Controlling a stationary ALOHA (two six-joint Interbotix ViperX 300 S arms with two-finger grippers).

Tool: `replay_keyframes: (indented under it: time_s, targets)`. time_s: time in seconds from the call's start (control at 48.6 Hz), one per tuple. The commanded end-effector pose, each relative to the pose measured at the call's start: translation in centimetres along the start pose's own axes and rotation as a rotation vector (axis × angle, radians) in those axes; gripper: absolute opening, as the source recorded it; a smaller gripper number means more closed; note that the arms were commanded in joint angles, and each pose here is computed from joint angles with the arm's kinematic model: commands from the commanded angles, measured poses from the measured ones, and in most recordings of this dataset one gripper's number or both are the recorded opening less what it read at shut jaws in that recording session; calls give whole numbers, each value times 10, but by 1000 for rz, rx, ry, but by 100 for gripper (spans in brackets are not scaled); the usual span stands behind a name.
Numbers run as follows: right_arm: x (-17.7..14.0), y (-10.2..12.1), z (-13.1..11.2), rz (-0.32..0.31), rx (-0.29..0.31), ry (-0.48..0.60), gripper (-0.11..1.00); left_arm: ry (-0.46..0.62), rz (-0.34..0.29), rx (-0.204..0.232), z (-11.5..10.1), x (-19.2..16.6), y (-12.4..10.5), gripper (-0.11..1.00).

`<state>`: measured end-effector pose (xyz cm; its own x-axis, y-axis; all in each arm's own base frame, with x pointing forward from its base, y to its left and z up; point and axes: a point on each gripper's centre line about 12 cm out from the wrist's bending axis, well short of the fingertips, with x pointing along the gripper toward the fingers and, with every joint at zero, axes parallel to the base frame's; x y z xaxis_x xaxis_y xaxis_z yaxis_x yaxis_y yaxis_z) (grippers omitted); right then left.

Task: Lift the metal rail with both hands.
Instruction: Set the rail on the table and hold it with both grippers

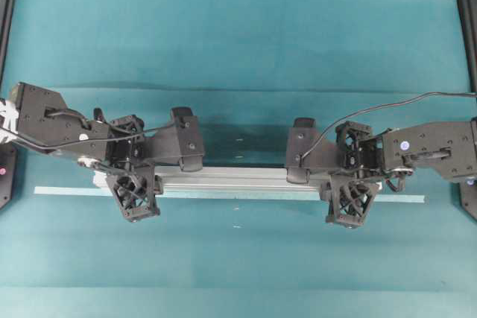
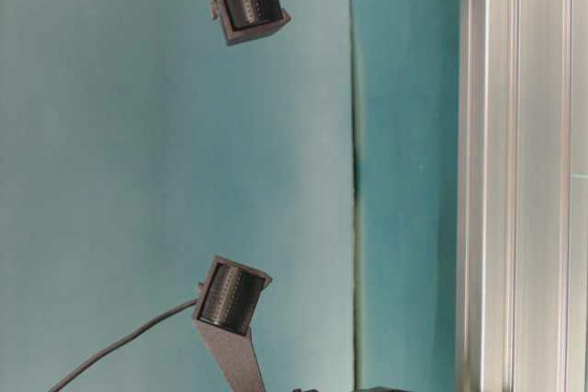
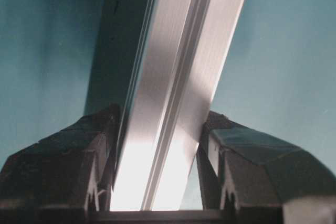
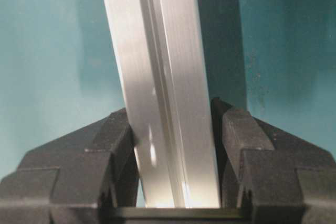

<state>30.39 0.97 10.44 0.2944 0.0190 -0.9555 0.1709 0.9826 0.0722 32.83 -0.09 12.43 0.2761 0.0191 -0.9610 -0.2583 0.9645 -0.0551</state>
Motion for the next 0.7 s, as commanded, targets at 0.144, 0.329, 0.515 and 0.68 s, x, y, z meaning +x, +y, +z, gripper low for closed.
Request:
replay_keyframes:
  time_s: [0.144, 0.329, 0.515, 0.68]
  targets:
    - [1, -4, 9, 1, 39, -27, 39, -43, -17, -33, 7, -2, -2, 34]
    - [1, -4, 10, 1, 39, -27, 39, -61, -27, -20, 7, -2, -7, 34]
    - [1, -4, 10, 1, 40, -24, 53, -56, -26, -18, 6, -2, -7, 62]
    - [1, -3, 9, 2, 37, -17, 94, -52, -25, -14, 4, -1, -7, 96]
